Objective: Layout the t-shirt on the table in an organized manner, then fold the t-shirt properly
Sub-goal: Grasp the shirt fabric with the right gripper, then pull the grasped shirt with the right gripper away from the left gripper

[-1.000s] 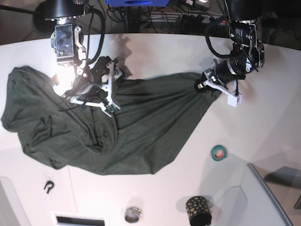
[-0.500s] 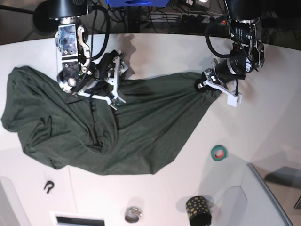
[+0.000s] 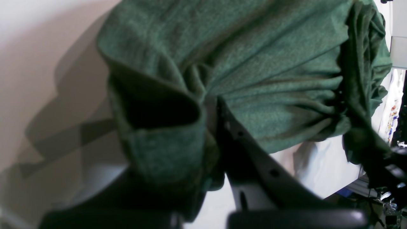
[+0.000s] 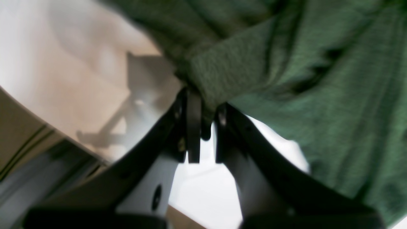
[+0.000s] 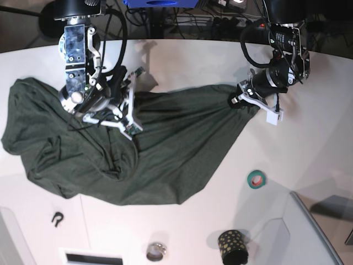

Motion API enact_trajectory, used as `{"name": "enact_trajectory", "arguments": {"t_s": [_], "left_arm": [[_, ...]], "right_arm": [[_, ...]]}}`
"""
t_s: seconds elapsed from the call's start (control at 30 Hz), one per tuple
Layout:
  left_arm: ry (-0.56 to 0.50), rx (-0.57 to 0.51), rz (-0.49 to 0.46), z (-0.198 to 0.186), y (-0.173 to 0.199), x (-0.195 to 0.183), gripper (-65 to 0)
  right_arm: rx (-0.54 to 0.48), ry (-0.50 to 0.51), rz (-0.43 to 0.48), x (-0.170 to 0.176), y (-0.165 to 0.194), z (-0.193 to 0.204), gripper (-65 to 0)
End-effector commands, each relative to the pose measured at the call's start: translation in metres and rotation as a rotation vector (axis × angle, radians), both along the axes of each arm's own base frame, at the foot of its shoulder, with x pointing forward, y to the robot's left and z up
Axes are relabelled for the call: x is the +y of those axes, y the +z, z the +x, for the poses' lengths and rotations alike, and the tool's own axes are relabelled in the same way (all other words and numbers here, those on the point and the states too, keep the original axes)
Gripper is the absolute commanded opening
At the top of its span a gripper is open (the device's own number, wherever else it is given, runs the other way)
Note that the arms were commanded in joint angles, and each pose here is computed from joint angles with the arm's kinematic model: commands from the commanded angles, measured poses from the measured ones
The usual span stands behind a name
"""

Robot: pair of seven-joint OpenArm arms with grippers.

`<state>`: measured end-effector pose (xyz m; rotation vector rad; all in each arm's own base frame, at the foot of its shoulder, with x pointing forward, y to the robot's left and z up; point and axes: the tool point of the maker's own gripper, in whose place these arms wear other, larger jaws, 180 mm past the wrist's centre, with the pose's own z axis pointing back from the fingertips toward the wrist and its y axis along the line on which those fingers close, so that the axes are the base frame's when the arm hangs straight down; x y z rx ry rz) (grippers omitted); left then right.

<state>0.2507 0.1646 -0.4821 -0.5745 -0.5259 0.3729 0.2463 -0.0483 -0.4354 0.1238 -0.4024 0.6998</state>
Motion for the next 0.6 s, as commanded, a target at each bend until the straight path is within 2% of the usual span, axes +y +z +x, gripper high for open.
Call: {"name": "enact_trajectory", "arguments": {"t_s": [0.0,0.17,0.27,0.3,0.33,0.47,0.5,0.57], "left_arm": [[0.004,-0.038,0.001,0.009,0.009,0.004,-65.0],[0.004,-0.038,0.001,0.009,0.009,0.004,-65.0],[0.004,-0.038,0.001,0.009,0.009,0.004,-65.0],[0.004,-0.038,0.001,0.009,0.009,0.004,-65.0],[0.004,-0.038,0.002,0.009,0.009,0.005,-65.0],[0.002,-0.038,0.014,0.008,0.009,0.009,-65.0],[0.002,-0.037,0.014,0.008,0.009,0.009,-65.0],[0.001,-0.03,0.022,0.003,0.008,0.013,-65.0]], "right_arm": [[-0.074,0.002,0.008,0.003,0.021,0.025,-59.3],[-0.197,0.042,0.0,0.012,0.06,0.102,-59.3],[-0.307,0.045,0.052,0.02,0.096,0.161,-57.3],[-0.333,0.05,0.06,0.022,0.106,0.174,-53.1],[-0.349,0.026,0.054,0.018,0.114,0.184,-46.1],[-0.357,-0.036,-0.006,-0.019,0.114,0.182,-9.3],[-0.363,-0.098,-0.001,-0.039,0.112,0.173,-5.4],[-0.371,-0.311,0.044,-0.087,0.109,0.147,-7.8]]}}
